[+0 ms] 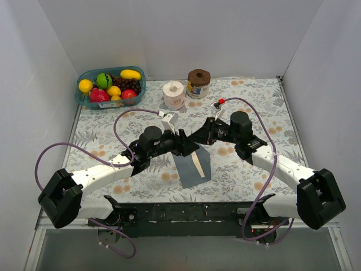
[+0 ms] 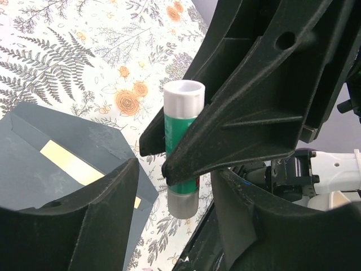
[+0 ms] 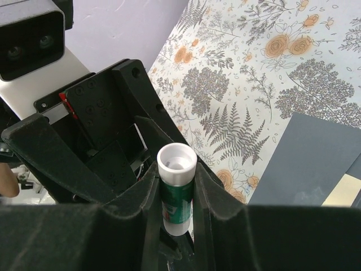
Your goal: Place the letter into the envelope and seal it
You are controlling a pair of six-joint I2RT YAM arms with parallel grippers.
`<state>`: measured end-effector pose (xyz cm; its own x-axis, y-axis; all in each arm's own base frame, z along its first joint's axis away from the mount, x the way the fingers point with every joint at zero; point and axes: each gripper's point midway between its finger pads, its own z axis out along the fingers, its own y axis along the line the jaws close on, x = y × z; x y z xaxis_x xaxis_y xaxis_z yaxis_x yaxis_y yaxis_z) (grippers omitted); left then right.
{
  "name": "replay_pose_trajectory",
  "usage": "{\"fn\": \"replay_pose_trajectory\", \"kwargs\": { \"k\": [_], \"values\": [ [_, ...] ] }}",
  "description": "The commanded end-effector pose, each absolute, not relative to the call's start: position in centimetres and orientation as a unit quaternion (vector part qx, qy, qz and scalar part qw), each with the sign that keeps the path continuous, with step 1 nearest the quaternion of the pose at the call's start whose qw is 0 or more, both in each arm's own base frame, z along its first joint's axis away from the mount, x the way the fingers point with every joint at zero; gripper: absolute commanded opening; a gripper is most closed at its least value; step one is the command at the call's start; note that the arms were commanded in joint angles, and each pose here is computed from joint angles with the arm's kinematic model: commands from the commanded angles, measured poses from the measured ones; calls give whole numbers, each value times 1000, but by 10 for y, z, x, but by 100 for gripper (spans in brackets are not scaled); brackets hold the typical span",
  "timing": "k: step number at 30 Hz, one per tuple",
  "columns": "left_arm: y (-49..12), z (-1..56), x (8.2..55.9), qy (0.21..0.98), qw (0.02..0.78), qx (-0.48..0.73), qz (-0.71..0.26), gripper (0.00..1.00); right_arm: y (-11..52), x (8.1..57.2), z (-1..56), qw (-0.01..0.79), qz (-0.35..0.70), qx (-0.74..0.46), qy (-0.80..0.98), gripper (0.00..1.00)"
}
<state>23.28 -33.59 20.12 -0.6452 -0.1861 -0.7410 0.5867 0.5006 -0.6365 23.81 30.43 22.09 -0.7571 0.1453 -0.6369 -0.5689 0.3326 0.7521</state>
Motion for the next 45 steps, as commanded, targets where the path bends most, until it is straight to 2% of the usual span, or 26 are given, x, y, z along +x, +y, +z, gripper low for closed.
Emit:
{"fn": "replay_pose_trajectory", "kwargs": {
  "k": [1,17,26,31,36,40,45],
  "values": [
    [-339,205,228,760,399,151,-490,52,302,240,238,350,557,-147,738,1],
    [-341,199,218,761,380,173,-497,47,299,246,237,362,542,-143,745,1],
    [-340,198,218,762,380,173,-495,38,296,247,233,366,532,-141,750,1],
    [-340,197,217,763,378,174,-495,38,295,248,235,371,530,-141,750,1],
    [-339,195,216,765,375,173,-494,49,293,249,236,379,526,-137,749,1],
    [-340,192,216,767,373,173,-492,49,291,250,238,384,523,-135,749,1],
    [-340,193,216,766,373,175,-493,42,290,250,237,383,522,-134,750,1]
  ]
}}
